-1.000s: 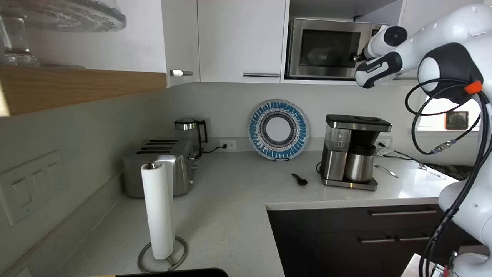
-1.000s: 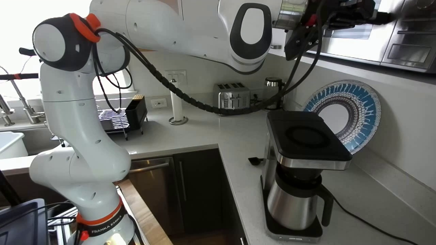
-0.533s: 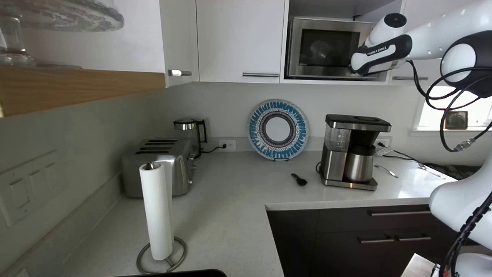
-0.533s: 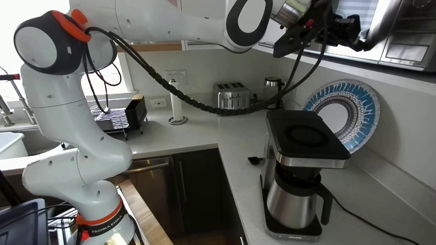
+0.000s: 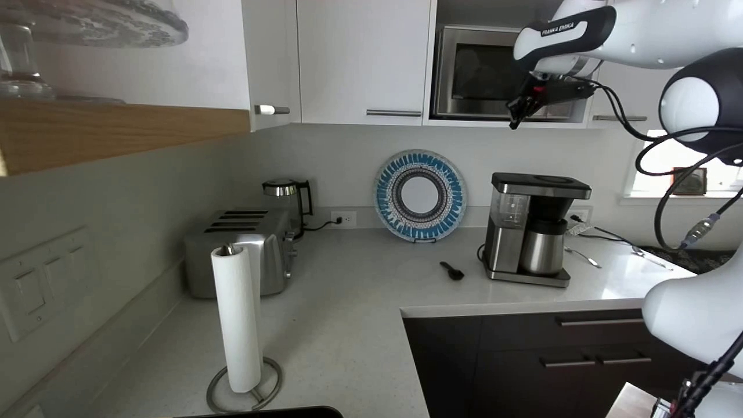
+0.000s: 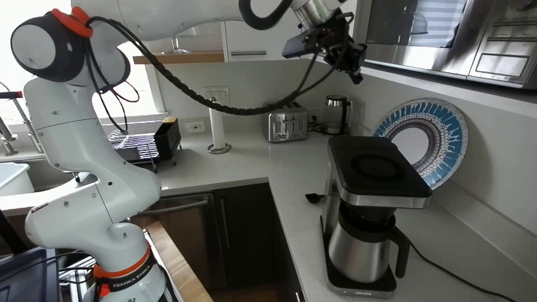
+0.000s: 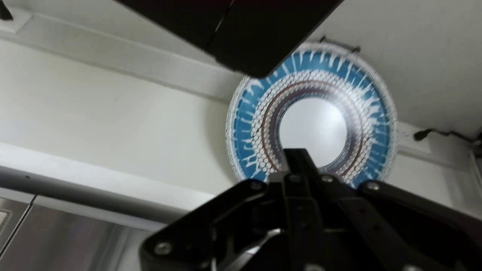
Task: Close the microwave door
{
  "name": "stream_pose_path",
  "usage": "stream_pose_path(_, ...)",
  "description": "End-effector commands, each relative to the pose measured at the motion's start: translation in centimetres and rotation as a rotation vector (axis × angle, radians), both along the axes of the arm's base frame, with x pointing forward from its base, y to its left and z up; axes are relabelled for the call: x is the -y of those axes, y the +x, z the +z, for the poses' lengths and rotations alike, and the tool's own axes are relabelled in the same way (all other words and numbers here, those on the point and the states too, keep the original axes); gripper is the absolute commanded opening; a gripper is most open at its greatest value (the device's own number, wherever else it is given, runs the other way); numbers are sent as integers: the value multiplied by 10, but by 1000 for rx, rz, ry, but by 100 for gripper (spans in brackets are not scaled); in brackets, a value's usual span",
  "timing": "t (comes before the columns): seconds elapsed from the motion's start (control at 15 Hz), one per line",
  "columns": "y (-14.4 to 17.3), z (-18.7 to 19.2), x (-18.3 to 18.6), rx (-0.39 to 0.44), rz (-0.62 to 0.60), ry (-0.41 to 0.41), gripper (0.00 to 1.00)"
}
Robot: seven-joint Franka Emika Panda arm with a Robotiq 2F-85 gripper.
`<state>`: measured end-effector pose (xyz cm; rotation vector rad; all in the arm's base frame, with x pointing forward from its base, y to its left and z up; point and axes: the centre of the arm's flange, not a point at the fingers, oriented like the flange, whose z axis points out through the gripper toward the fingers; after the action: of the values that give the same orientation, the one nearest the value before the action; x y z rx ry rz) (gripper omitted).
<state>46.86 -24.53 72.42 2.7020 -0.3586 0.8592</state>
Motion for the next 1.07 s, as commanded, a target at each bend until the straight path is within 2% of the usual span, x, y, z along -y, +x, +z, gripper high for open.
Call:
stream_pose_path(0.0, -64, -6, -70, -203, 32, 30, 0)
stream_pose_path(0.2, -102, -12, -115, -367, 78, 102, 0)
stream_pose_path(0.27, -109, -15, -122, -422, 99, 126, 26)
stream_pose_path(0.4, -119, -19, -133, -532, 142, 173, 33)
stream_pose_path(0.67, -128, -25, -140, -514, 253, 276, 65)
stream_pose_path(0.87, -126, -28, -129, -484, 321, 389, 87)
stream_pose_path(1.0, -126, -33, -123, -486, 315, 393, 100)
